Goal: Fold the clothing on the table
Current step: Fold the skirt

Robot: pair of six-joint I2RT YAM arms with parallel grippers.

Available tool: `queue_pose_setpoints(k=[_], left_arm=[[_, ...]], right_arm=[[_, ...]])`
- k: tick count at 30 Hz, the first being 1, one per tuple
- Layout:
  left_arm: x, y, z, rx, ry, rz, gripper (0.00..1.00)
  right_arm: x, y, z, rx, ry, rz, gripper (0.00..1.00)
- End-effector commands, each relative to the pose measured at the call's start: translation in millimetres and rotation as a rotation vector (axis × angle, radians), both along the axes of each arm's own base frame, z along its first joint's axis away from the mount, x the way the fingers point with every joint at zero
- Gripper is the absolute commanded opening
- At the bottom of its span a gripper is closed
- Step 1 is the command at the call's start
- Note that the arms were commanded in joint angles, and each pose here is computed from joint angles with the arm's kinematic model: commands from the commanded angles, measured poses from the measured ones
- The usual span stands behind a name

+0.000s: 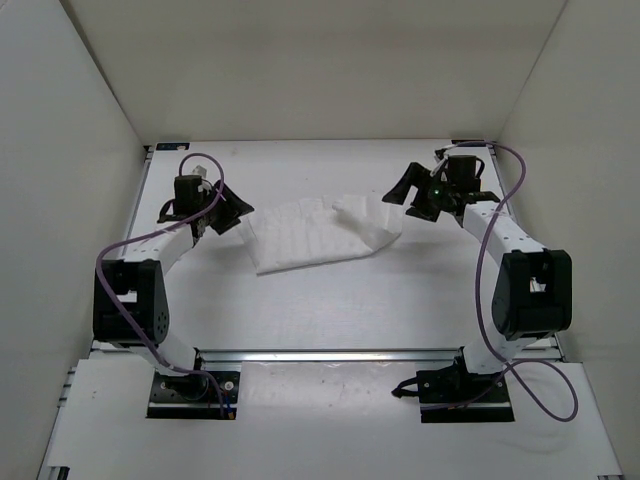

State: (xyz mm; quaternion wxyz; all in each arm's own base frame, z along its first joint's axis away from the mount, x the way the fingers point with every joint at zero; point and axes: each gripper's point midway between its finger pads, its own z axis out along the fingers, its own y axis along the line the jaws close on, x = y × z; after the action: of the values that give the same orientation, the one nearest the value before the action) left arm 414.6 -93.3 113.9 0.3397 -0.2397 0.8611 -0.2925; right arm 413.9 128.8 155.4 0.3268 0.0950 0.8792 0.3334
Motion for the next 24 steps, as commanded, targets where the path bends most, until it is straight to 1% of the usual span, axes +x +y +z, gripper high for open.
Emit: queue_pose_setpoints(k=[1,3,6,8,9,11,13,14,15,16,21,22,23,24], left_arm=[[-14,-9,17,0.008,-0.075,-0.032,0.65],[-36,-18,1,0.016,-0.044,-0.055,0.66],[-60,-30,-20,0.04,-0.006,-0.095,0.66],[-69,-32,-34,0.061,0.017,-0.101,0.66],[-74,-34,-41,0.063,0.034,-0.112,0.66],[-84,-35,-54,0.08,0.059,-0.123,0.66],[-95,-36,-67,0.099,0.084,-0.132,0.66],[-93,-36,-68,0.103,0.078,-0.127,0.66],[-97,-36,-74,0.103,0.093,-0.132,0.66],[-92,-37,-73,0.102,0.075,-0.132,0.66],[-86,-43,-84,0.116,0.101,-0.161,0.65],[-84,-46,-85,0.117,0.1,-0.167,0.64],[-82,-46,-85,0.118,0.101,-0.167,0.63],[-82,-46,-88,0.122,0.107,-0.165,0.6]], right_arm=[[0,-8,-11,-0.003,-0.029,-0.006,0.86],[-3,-9,-24,-0.01,-0.017,-0.003,0.78],[-5,-1,-29,-0.074,-0.077,0.07,0.78],[-1,-1,-31,-0.136,-0.11,0.095,0.79],[-2,-2,-38,-0.153,-0.099,0.104,0.8],[2,-2,-39,-0.166,-0.131,0.137,0.82],[0,3,-45,-0.173,-0.153,0.162,0.8],[5,6,-43,-0.187,-0.187,0.17,0.75],[5,12,-46,-0.178,-0.188,0.19,0.67],[7,17,-47,-0.177,-0.193,0.201,0.65],[22,38,-68,-0.211,-0.161,0.282,0.68],[21,42,-69,-0.204,-0.161,0.301,0.66],[23,43,-70,-0.2,-0.161,0.3,0.61],[19,45,-75,-0.188,-0.146,0.306,0.51]])
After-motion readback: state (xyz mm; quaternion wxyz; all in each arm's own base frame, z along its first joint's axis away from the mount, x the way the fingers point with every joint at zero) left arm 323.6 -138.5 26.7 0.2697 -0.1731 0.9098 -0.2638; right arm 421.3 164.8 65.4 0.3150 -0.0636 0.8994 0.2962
